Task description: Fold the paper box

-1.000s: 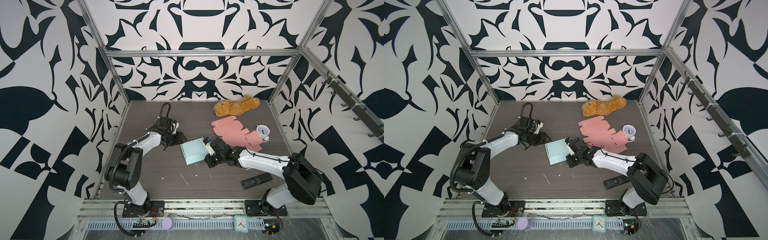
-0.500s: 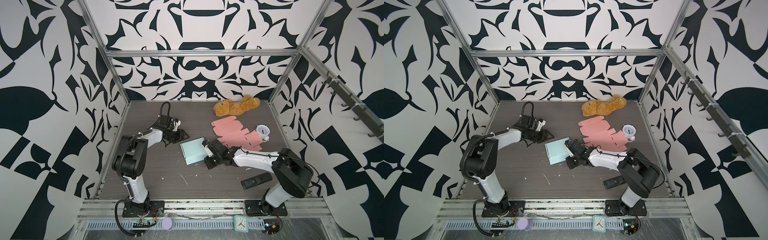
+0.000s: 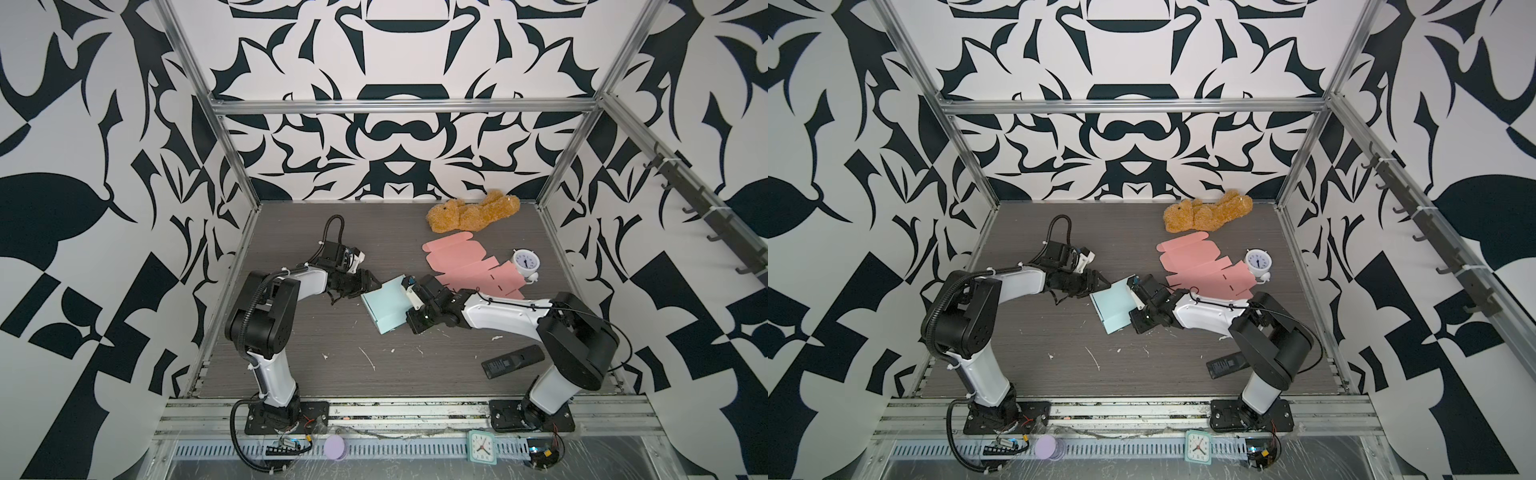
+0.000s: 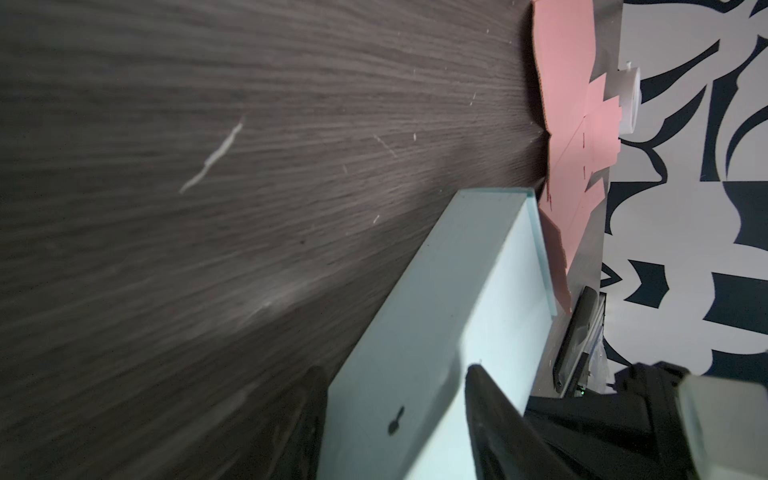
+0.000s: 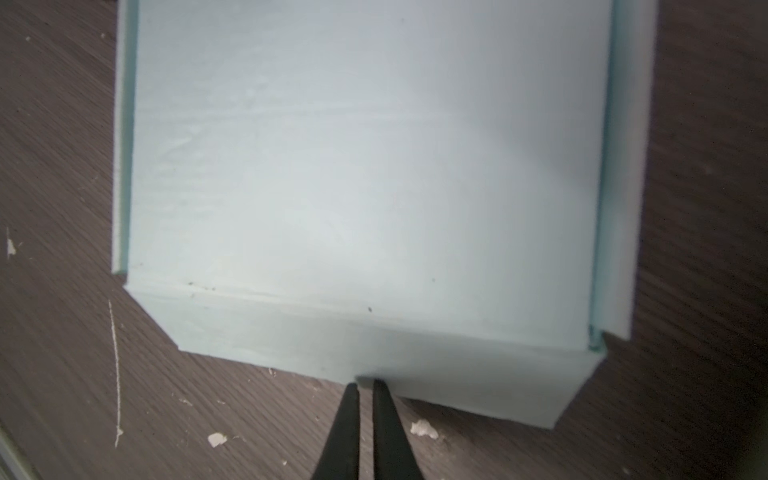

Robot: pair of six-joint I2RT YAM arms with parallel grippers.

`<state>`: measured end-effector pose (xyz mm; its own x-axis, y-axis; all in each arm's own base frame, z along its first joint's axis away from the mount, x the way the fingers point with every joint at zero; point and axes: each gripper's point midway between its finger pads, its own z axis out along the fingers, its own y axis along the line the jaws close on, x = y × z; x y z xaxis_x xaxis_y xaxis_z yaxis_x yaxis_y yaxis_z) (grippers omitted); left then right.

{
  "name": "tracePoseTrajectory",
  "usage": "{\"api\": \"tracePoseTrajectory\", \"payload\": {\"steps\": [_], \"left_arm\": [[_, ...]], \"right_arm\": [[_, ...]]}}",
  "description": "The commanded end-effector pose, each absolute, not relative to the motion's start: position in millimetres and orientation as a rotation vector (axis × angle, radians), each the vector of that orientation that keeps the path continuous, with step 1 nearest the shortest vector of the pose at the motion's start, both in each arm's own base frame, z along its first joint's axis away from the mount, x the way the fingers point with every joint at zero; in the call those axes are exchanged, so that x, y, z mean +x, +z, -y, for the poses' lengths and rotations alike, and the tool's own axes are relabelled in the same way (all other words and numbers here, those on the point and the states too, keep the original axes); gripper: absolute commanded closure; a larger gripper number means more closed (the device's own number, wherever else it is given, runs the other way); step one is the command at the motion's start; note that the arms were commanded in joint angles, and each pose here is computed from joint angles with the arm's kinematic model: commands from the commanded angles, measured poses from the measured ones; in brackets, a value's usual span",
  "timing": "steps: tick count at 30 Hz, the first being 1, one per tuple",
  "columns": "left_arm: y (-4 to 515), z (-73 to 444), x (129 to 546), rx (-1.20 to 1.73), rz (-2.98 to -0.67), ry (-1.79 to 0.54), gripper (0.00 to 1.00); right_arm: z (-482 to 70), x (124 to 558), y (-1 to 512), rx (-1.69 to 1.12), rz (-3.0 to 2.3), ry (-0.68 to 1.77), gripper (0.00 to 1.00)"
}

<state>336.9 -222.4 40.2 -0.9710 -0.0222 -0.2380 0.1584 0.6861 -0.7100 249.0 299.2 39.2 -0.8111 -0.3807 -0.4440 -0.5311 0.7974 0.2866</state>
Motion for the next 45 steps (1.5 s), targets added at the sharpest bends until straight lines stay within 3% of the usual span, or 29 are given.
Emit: {"api": "tracePoseTrajectory", "payload": {"steps": [1,40,45], "left_arm": [[45.4,222.7,329.7,0.105,-2.654,-1.181,0.44],[41.9,214.6,251.6,0.025,-2.683,-1.165,0.49],[40.4,209.2,245.8,0.014,-2.696,-1.134,0.47]], "right_arm": [[-304.2,260.5,50.9,-0.688,-2.582,0.563,0.89],[-300.1,261.0,41.3,-0.678,-2.613,0.520,0.89],[-298.5,255.6,43.7,-0.687,-2.611,0.510,0.84]]}}
